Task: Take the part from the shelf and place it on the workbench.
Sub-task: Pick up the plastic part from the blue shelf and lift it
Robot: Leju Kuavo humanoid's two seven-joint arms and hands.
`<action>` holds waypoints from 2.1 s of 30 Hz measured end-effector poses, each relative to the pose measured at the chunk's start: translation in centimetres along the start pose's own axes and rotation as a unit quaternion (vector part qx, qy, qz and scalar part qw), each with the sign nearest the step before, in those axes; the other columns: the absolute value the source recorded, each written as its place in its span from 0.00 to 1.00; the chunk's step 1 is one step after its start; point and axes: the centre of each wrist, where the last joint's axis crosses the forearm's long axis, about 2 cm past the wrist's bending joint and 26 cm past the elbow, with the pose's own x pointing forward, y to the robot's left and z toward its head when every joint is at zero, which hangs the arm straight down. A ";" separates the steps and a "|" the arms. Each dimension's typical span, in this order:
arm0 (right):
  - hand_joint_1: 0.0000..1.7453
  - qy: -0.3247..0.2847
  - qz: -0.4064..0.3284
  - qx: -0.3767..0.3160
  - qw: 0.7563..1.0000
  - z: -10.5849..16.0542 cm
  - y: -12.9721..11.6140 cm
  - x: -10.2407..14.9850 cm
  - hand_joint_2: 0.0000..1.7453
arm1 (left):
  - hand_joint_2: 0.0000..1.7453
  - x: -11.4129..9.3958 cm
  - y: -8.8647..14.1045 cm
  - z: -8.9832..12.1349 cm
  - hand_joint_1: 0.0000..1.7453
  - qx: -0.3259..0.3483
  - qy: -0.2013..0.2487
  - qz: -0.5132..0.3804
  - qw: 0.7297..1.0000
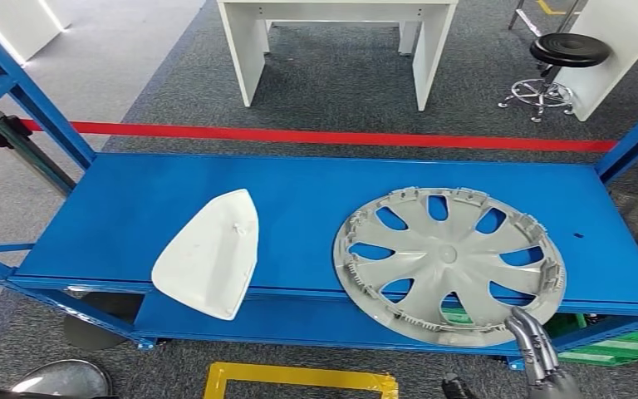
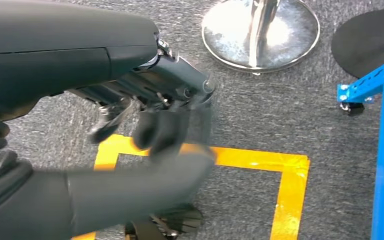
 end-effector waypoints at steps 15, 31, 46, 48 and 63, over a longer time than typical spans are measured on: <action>0.00 0.025 0.149 0.090 0.984 0.9 1.4 -2.3 1.00 | 1.00 0.0 0.0 -0.1 0.00 -0.029 0.018 -0.009 0.999; 0.00 0.006 0.240 0.121 0.963 -1.1 3.8 -6.0 1.00 | 1.00 0.1 0.3 -0.3 0.00 -0.042 0.024 -0.032 0.998; 0.00 0.017 0.308 0.152 0.939 -5.1 6.3 -10.3 1.00 | 1.00 0.6 0.7 -0.8 0.00 -0.052 0.023 -0.050 0.997; 0.00 0.025 0.312 0.157 0.937 -5.3 6.4 -10.7 1.00 | 1.00 0.6 0.7 -0.9 0.00 -0.053 0.022 -0.052 0.997; 1.00 0.048 0.327 0.170 0.928 -6.3 7.3 -12.4 1.00 | 1.00 0.8 0.7 -1.0 0.00 -0.060 0.019 -0.058 0.996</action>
